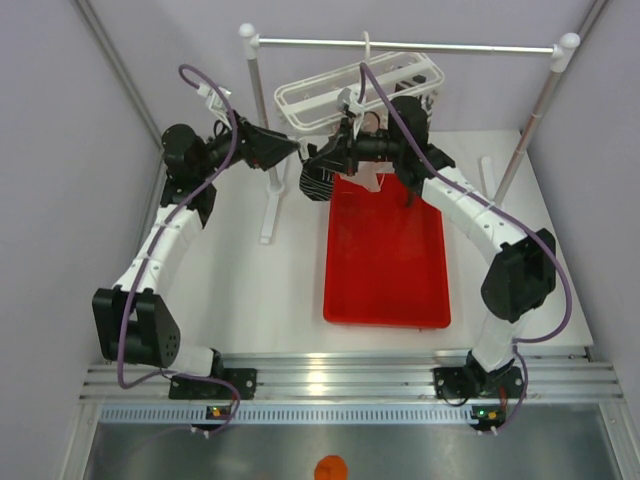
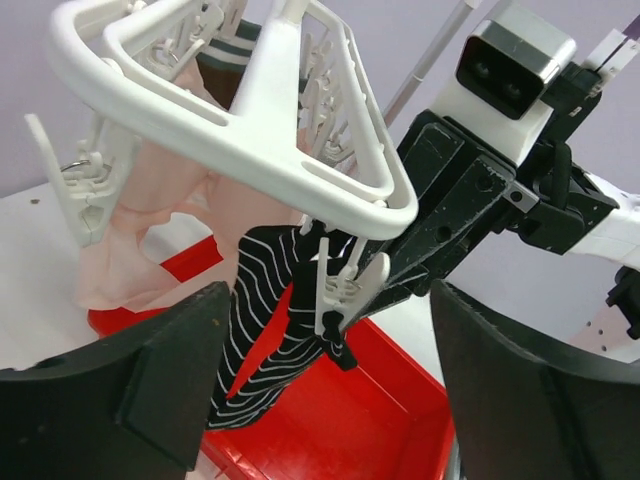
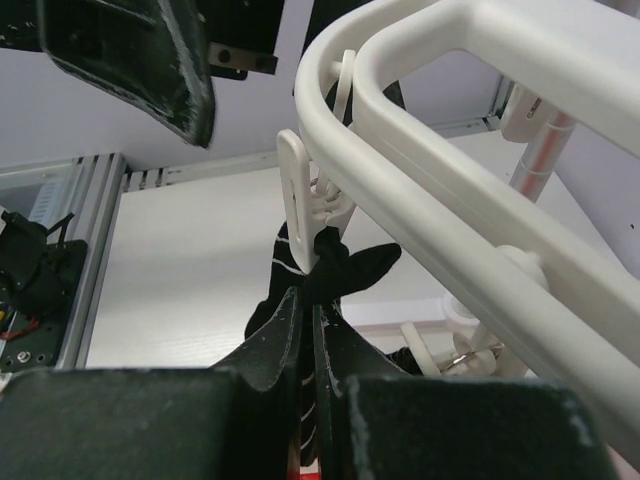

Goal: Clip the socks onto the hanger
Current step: Clamp the sock onto the hanger, then reset both arms

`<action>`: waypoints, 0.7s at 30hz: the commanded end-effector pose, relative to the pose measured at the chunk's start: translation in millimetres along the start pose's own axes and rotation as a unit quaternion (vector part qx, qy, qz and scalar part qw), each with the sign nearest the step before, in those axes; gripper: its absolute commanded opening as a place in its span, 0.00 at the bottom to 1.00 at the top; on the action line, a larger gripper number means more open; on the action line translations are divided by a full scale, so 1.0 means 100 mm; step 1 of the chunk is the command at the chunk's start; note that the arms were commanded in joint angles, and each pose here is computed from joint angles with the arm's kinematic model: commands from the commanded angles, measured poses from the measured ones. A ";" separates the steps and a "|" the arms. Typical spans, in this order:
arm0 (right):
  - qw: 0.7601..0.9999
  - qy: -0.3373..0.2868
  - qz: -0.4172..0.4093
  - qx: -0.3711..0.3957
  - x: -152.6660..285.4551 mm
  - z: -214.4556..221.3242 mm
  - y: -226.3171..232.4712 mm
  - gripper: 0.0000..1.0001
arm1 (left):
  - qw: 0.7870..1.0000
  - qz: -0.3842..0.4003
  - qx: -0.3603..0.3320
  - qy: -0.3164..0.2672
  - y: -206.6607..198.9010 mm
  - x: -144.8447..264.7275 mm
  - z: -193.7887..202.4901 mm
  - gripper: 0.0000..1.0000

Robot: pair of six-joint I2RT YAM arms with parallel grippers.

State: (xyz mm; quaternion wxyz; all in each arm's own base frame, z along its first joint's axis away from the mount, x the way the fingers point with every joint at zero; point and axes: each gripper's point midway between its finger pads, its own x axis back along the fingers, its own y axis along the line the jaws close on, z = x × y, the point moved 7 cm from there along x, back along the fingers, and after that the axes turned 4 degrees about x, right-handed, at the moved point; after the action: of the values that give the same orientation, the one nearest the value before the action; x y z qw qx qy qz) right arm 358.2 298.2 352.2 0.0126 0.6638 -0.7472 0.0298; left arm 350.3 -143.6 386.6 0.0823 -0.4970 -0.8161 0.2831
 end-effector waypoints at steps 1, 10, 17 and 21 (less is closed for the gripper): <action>0.999 -0.017 0.012 0.039 0.09 -0.23 -0.05 0.00 | 0.999 -0.009 -0.031 -0.034 -0.25 0.20 -0.16 0.88; 0.997 0.001 0.070 0.033 0.39 -0.20 -0.09 0.45 | 0.987 -0.153 0.048 0.018 -0.16 0.66 0.05 0.98; 0.994 0.024 0.108 0.009 0.79 -0.13 0.24 0.62 | 0.965 -0.229 0.049 0.118 -0.03 0.90 0.24 0.98; 0.986 0.041 0.161 0.014 1.16 -0.09 0.59 0.85 | 0.955 -0.247 0.044 0.156 0.00 1.01 0.37 0.98</action>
State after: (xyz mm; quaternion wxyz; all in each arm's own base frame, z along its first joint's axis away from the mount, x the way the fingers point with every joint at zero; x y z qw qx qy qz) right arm 311.2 216.1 341.4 0.0629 0.5709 -0.8173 0.0464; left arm 300.6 -78.6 353.7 0.2535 -0.3269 -0.8771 0.2441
